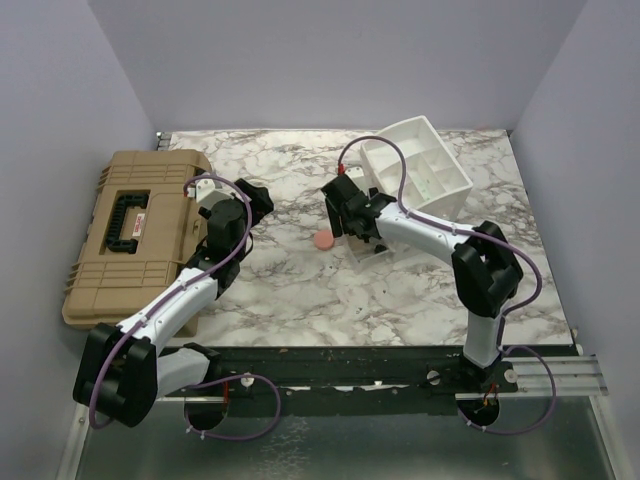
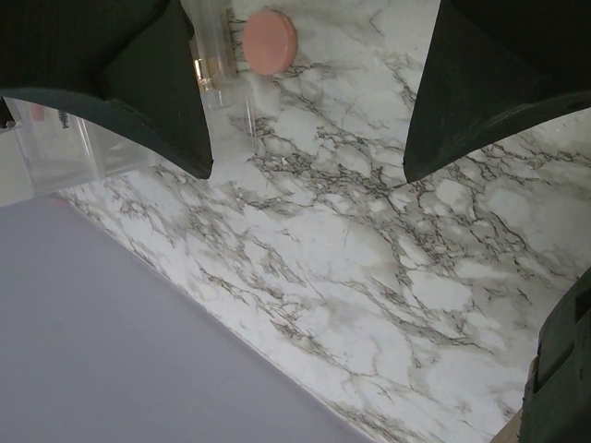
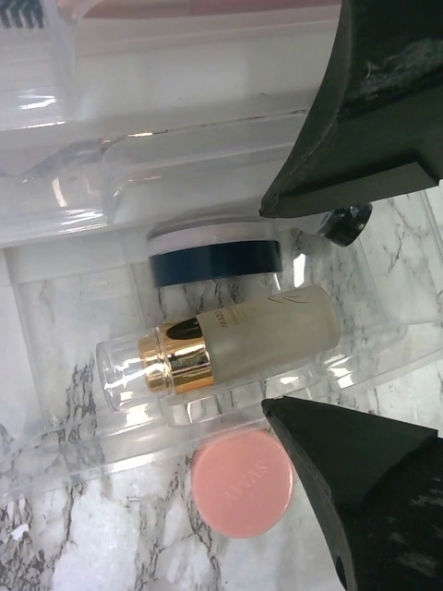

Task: Organize the makeup
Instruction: Place the makeup in the drawer.

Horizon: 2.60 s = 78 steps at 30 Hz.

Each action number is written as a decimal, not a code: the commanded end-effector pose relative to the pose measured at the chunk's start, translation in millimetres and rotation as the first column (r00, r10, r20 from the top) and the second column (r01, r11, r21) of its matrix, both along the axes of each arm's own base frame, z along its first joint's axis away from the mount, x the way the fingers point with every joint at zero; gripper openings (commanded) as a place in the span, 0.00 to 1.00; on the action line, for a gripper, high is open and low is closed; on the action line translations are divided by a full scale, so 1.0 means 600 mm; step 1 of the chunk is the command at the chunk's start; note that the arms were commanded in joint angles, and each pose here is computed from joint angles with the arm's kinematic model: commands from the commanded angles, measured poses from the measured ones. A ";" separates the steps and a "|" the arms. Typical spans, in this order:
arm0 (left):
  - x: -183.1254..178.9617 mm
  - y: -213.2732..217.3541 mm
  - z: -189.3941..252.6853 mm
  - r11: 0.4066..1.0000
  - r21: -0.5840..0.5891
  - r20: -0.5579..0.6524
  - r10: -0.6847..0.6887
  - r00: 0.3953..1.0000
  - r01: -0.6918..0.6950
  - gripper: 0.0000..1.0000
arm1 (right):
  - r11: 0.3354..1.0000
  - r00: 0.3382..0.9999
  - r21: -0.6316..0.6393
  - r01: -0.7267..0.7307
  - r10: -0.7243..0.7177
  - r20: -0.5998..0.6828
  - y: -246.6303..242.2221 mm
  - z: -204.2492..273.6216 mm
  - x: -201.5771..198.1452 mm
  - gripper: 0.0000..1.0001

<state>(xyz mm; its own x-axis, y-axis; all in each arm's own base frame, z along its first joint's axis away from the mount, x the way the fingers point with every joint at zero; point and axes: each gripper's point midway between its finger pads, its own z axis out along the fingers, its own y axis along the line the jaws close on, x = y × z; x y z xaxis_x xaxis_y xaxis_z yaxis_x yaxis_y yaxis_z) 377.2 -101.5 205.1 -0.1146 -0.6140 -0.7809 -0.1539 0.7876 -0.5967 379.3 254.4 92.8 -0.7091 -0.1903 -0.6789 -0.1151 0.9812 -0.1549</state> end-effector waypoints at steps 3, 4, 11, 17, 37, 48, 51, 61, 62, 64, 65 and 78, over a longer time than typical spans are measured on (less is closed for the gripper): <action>0.005 -0.005 0.000 1.000 -0.009 0.001 -0.016 1.000 0.016 0.86 | 0.993 0.992 0.052 -0.108 0.105 0.063 0.018 0.078 0.005 0.78; 0.006 -0.005 -0.002 1.000 -0.009 -0.001 -0.017 1.000 0.017 0.86 | 0.988 0.989 0.065 -0.138 0.134 0.058 0.027 0.082 0.002 0.76; 0.016 -0.010 -0.002 1.000 -0.011 -0.002 -0.020 1.000 0.020 0.86 | 0.930 0.945 0.169 -0.325 0.327 0.015 0.111 0.082 -0.028 0.71; 0.022 -0.007 0.004 1.000 -0.004 0.005 -0.010 1.000 0.010 0.86 | 0.895 0.903 0.181 -0.408 0.424 -0.063 0.169 0.030 -0.038 0.75; 0.030 -0.004 0.006 1.000 0.002 0.007 -0.007 1.000 0.007 0.86 | 0.998 0.992 -0.038 -0.058 0.062 0.111 0.008 0.075 0.045 0.68; 0.032 -0.006 0.007 1.000 -0.002 0.007 -0.017 1.000 0.017 0.86 | 0.998 0.997 -0.023 -0.061 0.060 -0.040 0.019 -0.024 0.037 0.67; 0.032 -0.007 0.006 1.000 -0.003 0.005 -0.020 1.000 0.020 0.86 | 0.998 0.996 -0.007 -0.066 0.066 -0.056 0.025 -0.032 0.035 0.67; 0.030 -0.007 0.009 1.000 -0.005 0.009 -0.022 1.000 0.022 0.86 | 0.945 0.956 0.226 -0.236 0.267 -0.121 0.102 -0.015 -0.002 0.64; 0.030 -0.007 0.009 1.000 -0.006 0.009 -0.021 1.000 0.021 0.86 | 0.944 0.957 0.231 -0.235 0.267 -0.117 0.103 -0.009 -0.002 0.64; 0.030 -0.005 0.008 1.000 -0.006 0.009 -0.019 1.000 0.019 0.86 | 0.944 0.959 0.230 -0.235 0.264 -0.101 0.102 0.005 0.000 0.64; 0.029 -0.005 0.008 1.000 -0.007 0.009 -0.019 1.000 0.019 0.86 | 0.945 0.960 0.223 -0.239 0.265 -0.092 0.100 0.009 0.002 0.64; 0.026 -0.004 0.000 1.000 -0.015 0.003 -0.017 1.000 0.017 0.86 | 0.857 0.887 0.295 -0.422 0.458 -0.064 0.146 0.047 -0.029 0.61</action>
<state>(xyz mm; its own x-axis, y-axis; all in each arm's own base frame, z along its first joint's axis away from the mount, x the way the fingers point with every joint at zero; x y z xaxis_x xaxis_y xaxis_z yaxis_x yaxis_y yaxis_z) 391.1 -102.3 198.9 -0.1306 -0.6150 -0.7776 -0.1602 0.7871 -0.5956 379.7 315.0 95.5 -0.7273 -0.2912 -0.6215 -0.4135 0.9087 0.0581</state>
